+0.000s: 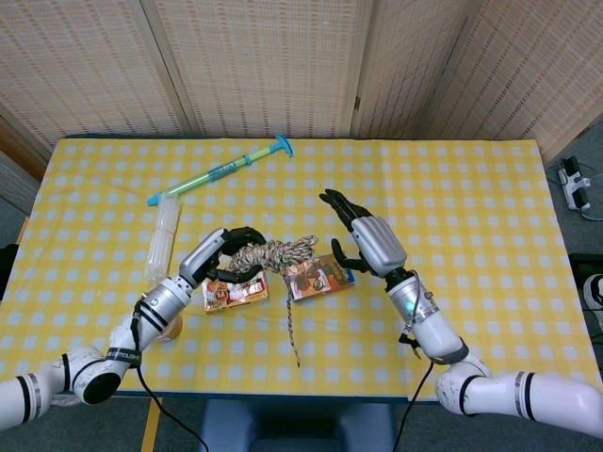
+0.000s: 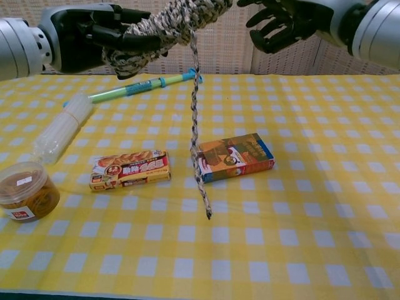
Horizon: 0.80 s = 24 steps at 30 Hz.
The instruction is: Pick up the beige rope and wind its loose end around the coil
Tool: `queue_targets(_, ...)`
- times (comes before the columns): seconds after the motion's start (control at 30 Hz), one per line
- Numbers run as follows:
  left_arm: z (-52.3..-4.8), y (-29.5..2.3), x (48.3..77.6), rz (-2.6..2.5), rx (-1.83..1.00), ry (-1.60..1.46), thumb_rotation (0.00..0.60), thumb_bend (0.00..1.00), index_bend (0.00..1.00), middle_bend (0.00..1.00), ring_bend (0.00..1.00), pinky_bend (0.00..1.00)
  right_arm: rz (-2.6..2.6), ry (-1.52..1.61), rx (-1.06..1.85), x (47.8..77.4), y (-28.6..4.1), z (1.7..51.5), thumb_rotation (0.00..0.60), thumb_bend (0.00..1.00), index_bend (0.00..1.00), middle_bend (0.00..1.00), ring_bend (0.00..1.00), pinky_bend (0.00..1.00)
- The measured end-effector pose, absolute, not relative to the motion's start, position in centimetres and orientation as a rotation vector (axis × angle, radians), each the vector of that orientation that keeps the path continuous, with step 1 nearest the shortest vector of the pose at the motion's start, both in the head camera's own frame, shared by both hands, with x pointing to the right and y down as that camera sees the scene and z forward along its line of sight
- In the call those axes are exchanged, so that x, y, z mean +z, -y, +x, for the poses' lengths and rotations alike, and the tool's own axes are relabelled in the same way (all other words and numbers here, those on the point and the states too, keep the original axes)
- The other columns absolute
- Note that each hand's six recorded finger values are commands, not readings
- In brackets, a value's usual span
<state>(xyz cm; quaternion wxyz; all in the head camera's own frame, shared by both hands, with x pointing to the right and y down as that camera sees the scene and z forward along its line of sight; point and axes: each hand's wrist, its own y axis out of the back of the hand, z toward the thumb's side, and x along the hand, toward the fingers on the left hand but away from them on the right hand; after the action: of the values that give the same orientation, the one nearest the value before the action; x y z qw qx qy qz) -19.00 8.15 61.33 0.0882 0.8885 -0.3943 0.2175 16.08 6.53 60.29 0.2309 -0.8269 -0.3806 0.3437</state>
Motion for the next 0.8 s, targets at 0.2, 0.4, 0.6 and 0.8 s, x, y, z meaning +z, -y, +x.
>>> queue_targets(0.2, -20.1, -7.8, 61.6, 2.615, 0.684, 1.212, 0.6, 0.63, 0.72, 0.68, 0.67, 0.79, -2.089, 1.011, 1.045, 59.6, -8.1, 21.4, 0.6, 0.64, 0.0, 0.12, 0.17, 0.17)
queue_targets(0.4, -21.3, -7.4, 61.9, 2.588, 0.714, 1.257, 0.6, 0.63, 0.72, 0.68, 0.67, 0.79, -1.959, 0.977, 1.141, 59.0, -11.4, 26.9, 0.6, 0.64, 0.0, 0.12, 0.17, 0.17)
queue_targets(0.6, -22.6, -7.1, 62.3, 2.547, 0.724, 1.296, 0.6, 0.63, 0.72, 0.68, 0.67, 0.79, -1.85, 1.012, 1.199, 58.2, -14.6, 32.1, 0.6, 0.64, 0.0, 0.11, 0.17, 0.17)
queue_targets(0.8, -23.5, -6.7, 62.4, 2.541, 0.73, 1.34, 0.6, 0.63, 0.72, 0.68, 0.67, 0.79, -1.76, 1.098, 1.245, 57.3, -18.2, 36.7, 0.6, 0.64, 0.0, 0.11, 0.17, 0.17)
